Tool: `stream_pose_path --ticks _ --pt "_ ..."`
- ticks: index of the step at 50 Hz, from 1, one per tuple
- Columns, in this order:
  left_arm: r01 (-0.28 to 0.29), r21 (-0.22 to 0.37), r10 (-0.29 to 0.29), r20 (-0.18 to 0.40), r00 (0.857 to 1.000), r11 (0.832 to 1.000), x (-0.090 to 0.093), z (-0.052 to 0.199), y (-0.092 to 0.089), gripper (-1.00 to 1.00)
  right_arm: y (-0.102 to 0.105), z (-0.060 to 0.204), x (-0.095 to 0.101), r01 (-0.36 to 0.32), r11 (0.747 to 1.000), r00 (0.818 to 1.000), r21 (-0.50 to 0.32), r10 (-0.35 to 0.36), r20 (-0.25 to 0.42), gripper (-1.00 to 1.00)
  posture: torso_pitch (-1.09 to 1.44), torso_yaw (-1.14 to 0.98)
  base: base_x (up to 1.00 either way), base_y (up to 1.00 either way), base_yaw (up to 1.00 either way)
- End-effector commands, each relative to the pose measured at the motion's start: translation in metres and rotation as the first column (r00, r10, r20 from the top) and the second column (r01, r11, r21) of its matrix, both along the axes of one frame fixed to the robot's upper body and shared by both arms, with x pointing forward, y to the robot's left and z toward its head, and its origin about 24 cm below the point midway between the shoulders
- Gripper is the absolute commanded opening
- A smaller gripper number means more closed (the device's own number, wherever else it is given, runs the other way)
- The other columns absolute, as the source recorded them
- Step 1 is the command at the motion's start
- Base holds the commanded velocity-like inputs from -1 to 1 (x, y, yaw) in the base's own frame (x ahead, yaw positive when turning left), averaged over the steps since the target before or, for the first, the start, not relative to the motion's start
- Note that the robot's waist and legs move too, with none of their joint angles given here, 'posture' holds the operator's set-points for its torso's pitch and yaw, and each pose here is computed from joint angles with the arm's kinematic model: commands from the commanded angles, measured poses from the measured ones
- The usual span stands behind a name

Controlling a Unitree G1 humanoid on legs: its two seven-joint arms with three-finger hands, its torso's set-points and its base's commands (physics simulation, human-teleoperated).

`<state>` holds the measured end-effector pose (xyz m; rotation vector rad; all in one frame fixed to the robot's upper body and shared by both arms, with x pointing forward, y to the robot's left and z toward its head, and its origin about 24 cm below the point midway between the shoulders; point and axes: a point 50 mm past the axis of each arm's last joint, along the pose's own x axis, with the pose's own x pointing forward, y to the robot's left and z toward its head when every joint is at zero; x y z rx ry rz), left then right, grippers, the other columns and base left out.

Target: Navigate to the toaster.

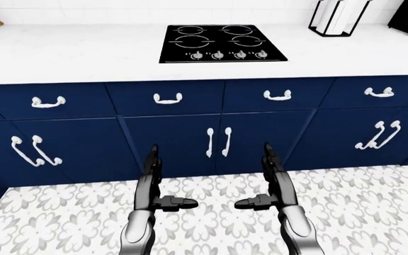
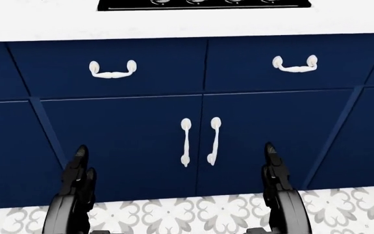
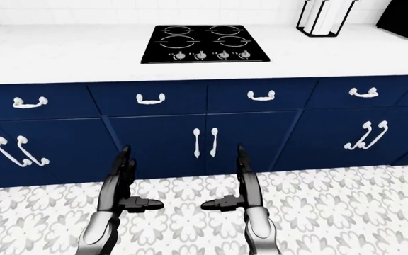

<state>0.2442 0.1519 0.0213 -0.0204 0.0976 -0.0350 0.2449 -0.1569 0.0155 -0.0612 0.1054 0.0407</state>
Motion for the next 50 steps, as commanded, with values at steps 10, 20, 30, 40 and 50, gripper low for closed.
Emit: stream_pose_path --ticks 10,20,30,40,50 --pt "-0.026 0.012 0.025 0.102 0.994 1.000 0.0056 0.0198 0.0067 1.00 0.0082 0.0185 0.0072 -0.033 0.999 0.995 0.006 0.032 0.097 1.00 0.00 0.00 0.00 -0.39 0.00" --pt "-0.026 0.012 0.025 0.102 0.995 1.000 0.0059 0.0191 0.0068 1.00 0.0082 0.0179 0.0073 -0.032 0.999 0.995 0.006 0.031 0.097 1.00 0.00 0.00 0.00 -0.39 0.00" --pt "-0.026 0.012 0.024 0.102 0.994 1.000 0.0065 0.0187 0.0070 1.00 0.0082 0.0174 0.0074 -0.034 0.999 0.995 0.006 0.033 0.096 1.00 0.00 0.00 0.00 -0.40 0.00" --pt "-0.025 0.012 0.024 0.101 0.995 1.000 0.0056 0.0193 0.0064 1.00 0.0082 0.0171 0.0075 -0.035 0.999 0.995 0.004 0.034 0.095 1.00 0.00 0.00 0.00 -0.40 0.00" --pt "-0.025 0.012 0.023 0.100 0.995 1.000 0.0059 0.0189 0.0065 1.00 0.0082 0.0177 0.0071 -0.033 0.999 0.995 0.005 0.033 0.095 1.00 0.00 0.00 0.00 -0.40 0.00"
